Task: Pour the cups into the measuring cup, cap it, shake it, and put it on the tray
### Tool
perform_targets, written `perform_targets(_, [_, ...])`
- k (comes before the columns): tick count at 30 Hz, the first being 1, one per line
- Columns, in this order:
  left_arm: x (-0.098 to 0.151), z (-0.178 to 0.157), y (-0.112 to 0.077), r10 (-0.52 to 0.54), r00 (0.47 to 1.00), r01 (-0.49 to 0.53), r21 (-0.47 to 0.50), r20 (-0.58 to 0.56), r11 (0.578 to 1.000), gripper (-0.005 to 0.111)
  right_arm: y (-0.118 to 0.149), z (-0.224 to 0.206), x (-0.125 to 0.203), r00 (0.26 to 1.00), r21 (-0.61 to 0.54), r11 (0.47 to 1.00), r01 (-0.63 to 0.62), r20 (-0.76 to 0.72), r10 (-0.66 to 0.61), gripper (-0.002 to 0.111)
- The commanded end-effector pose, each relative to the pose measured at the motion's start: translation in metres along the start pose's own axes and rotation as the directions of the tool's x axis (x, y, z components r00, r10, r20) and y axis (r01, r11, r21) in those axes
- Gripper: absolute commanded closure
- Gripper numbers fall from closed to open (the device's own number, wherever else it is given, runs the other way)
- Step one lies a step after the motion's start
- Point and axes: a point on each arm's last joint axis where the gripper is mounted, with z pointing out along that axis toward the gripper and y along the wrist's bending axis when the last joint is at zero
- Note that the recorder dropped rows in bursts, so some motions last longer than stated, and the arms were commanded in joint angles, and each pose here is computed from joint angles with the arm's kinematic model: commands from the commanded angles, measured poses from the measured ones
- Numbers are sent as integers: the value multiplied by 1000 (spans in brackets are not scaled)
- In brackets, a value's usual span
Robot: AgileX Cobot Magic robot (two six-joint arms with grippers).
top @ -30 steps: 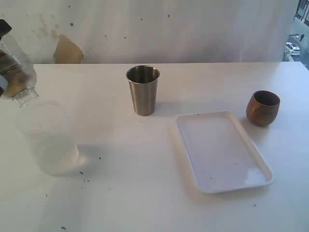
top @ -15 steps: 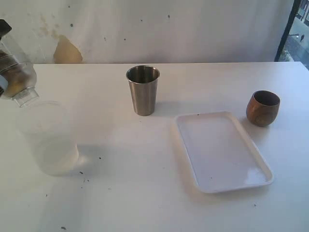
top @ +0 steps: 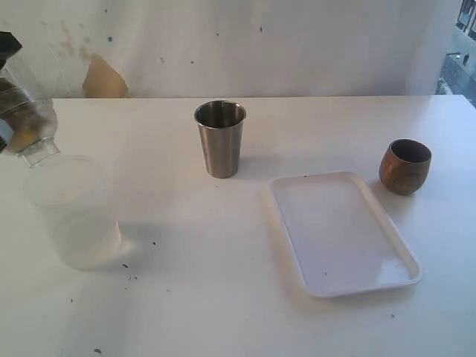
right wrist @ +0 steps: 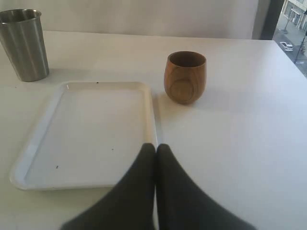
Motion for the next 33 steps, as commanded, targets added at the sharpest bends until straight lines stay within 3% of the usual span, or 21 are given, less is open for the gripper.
perform_targets(1, [5, -2, 9, 63, 998, -64, -63, -16, 996, 106, 0, 0, 0, 1000, 4, 1000, -5, 11, 5, 108])
perform_targets(20, [5, -2, 8, 58, 998, -58, -57, -14, 997, 106, 0, 0, 0, 1000, 4, 1000, -5, 11, 5, 108])
perform_targets(28, [9, -2, 5, -90, 994, 88, -30, -57, 996, 106, 0, 0, 0, 1000, 4, 1000, -5, 11, 5, 108])
perform_targets(33, [9, -2, 5, -95, 994, 94, -31, -60, 995, 106, 0, 0, 0, 1000, 4, 1000, -5, 11, 5, 108])
